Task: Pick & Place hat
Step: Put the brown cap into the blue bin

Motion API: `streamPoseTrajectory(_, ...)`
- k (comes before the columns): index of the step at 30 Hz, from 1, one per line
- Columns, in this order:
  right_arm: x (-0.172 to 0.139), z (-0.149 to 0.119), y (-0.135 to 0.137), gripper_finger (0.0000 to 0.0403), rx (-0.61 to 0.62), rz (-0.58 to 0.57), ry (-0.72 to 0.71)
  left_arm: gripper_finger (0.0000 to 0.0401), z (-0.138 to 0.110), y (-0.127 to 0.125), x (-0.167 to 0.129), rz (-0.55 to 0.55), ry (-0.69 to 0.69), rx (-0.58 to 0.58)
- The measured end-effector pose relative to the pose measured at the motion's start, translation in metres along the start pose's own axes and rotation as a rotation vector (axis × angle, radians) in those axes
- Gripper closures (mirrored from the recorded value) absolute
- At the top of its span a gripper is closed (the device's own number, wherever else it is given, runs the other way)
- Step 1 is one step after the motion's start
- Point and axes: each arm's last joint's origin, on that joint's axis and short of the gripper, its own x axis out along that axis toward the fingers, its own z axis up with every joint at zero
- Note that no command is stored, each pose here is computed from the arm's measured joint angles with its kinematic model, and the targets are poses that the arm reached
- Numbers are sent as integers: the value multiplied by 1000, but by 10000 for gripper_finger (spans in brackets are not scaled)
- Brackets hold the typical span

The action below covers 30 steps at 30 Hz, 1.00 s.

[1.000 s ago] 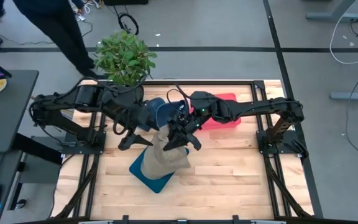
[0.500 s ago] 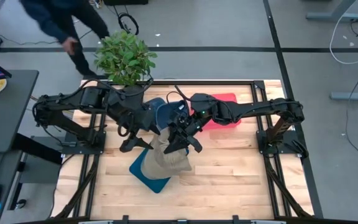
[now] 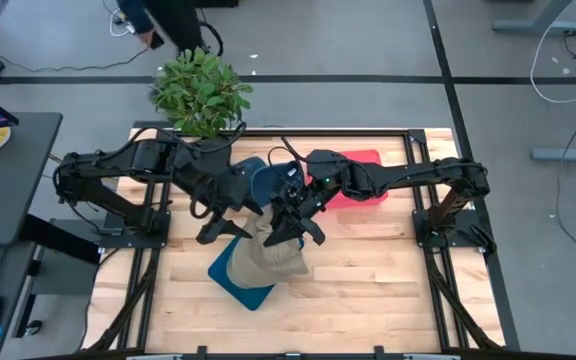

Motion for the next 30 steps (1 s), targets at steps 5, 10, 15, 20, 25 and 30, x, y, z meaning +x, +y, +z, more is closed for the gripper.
streamPoseTrajectory(5,0,0,0,359,-1,1,-1,133,2,2,5,1,-8,33)
streamPoseTrajectory(10,0,1,1,359,0,8,-5,186,1,5,16,-3,15,36)
streamPoseTrajectory(15,0,0,0,359,9,2,3,269,-2,7,24,-10,60,56)
streamPoseTrajectory(20,0,-1,-1,359,18,3,15,368,-4,7,23,-11,81,106)
streamPoseTrajectory(25,0,-3,-2,357,76,2,28,393,-8,6,22,-45,112,146)
streamPoseTrajectory(30,-1,-4,-3,296,167,-5,44,396,-12,5,21,-60,154,166)
